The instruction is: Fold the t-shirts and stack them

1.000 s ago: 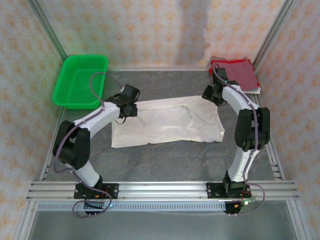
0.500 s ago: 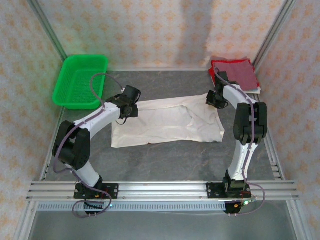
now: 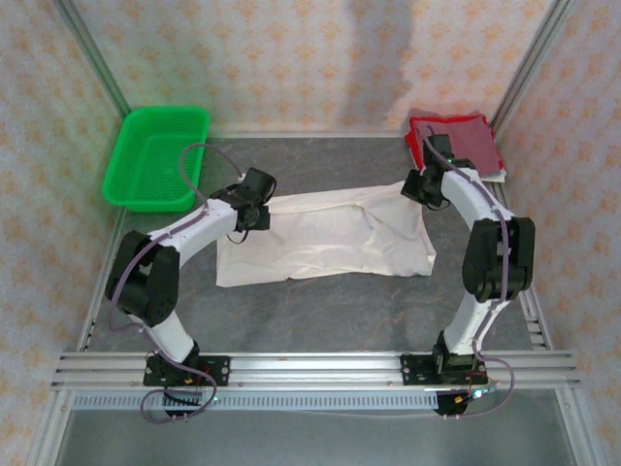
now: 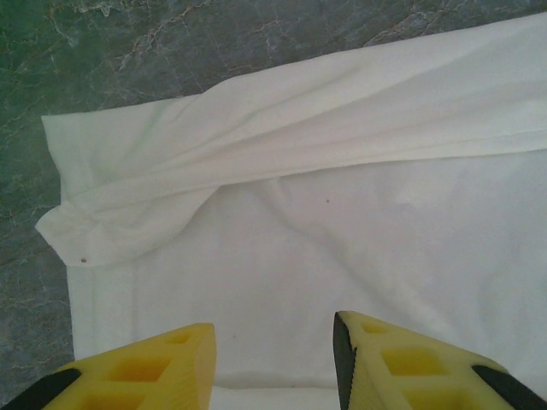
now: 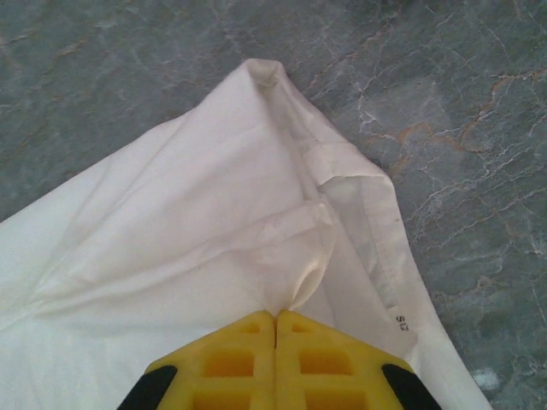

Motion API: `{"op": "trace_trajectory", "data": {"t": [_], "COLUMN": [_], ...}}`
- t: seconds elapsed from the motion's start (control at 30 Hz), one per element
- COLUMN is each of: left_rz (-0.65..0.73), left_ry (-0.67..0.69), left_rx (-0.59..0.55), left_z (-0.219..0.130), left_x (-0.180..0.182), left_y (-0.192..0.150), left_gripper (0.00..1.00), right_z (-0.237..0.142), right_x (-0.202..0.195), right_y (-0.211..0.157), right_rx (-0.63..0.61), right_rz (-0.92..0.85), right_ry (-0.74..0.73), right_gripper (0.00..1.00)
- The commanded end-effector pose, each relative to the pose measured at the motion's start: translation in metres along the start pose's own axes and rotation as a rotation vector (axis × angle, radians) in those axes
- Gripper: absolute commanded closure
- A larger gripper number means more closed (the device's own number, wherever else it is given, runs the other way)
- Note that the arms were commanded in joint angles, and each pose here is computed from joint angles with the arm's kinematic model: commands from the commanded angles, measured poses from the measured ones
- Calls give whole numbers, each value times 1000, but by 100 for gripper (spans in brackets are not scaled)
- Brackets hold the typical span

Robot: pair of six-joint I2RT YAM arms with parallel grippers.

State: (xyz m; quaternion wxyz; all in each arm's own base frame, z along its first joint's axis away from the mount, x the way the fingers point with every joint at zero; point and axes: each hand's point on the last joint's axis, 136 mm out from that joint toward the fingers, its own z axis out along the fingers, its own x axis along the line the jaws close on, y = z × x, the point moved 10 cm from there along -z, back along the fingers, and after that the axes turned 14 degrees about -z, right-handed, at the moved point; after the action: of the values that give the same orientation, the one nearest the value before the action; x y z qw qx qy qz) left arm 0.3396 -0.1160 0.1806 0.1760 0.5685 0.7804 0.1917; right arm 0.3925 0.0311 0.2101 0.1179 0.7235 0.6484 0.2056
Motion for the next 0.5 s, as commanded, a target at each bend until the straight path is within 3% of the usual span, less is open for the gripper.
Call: {"op": "trace_trajectory", "data": {"t": [0.0, 0.47], "left_rz": [-20, -9], "left_ry": [9, 65], "left_rx": [-4, -28], "left_z": [-1, -1], "left_x": [-3, 12], "left_y": [2, -11], "left_gripper": [59, 59], "right_z": [-19, -59], "right_x": [13, 41], "right_y": [-9, -79], "right_rx": [-40, -2], "right_rz": [-75, -271], "right_ry": [-5, -46], "right_gripper": [100, 100]}}
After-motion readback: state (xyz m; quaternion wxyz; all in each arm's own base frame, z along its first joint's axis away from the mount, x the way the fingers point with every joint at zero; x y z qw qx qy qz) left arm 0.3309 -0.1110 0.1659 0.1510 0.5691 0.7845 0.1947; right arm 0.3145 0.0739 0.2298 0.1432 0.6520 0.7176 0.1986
